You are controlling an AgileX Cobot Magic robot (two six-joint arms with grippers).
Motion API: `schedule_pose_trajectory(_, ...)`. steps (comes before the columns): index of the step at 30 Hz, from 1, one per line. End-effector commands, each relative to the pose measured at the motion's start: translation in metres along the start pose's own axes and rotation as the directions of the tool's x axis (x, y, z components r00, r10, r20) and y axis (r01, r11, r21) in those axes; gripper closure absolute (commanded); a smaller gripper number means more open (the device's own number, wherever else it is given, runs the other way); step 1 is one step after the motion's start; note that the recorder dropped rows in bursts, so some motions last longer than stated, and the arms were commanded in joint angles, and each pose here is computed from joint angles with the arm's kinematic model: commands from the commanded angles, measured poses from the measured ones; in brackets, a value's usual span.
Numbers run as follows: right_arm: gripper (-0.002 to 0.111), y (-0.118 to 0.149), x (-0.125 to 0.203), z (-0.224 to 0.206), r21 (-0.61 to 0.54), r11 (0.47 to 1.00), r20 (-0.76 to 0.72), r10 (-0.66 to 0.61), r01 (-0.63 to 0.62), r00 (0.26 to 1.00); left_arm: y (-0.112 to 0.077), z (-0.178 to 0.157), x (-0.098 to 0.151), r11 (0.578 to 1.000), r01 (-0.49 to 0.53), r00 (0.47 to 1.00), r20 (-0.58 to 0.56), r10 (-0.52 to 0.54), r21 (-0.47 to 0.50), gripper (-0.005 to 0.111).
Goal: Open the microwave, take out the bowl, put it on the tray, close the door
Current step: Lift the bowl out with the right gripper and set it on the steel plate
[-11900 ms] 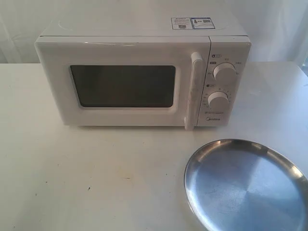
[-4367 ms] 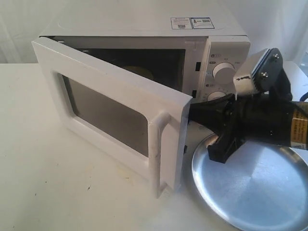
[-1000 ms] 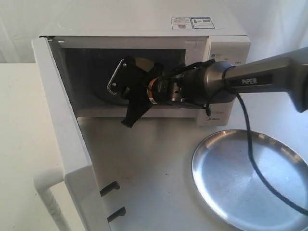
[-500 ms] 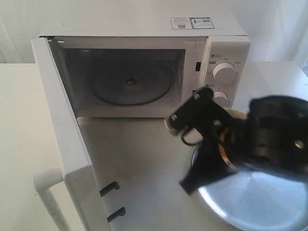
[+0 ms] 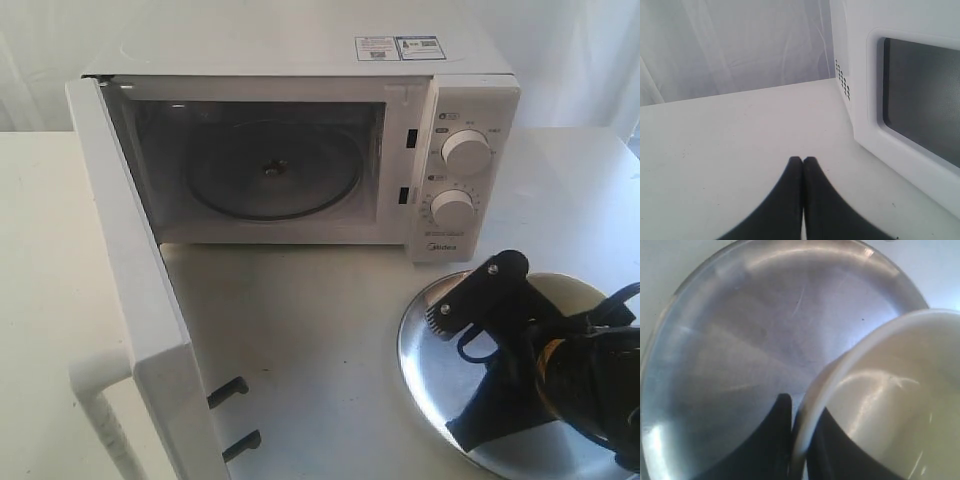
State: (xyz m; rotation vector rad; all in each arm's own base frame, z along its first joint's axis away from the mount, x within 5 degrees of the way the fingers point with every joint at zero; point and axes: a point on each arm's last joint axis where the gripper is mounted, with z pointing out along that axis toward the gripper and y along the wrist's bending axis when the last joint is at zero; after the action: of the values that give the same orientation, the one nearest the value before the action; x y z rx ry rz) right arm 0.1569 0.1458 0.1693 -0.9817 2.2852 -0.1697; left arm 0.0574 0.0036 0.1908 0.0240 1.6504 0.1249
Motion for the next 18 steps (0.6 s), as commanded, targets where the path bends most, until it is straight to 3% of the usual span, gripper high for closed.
schedule_pose_trajectory(1,0.108,-0.001,0.001,0.015,-0.035,0.998,0.001,-0.044,0.044,0.999,0.000,0.000,-0.001,1.000,0.008,1.000,0.009,-0.008,0.001,0.107)
schedule_pose_trajectory(7,0.108,-0.001,0.010,0.041,-0.060,0.996,-0.086,-0.065,0.060,0.994,0.000,0.000,-0.001,1.000,0.008,1.000,0.009,-0.008,0.001,0.107)
schedule_pose_trajectory(18,0.104,0.000,0.010,0.042,-0.059,0.998,-0.084,-0.017,0.012,0.996,0.000,0.000,-0.001,1.000,0.008,1.000,0.009,-0.008,0.001,0.107)
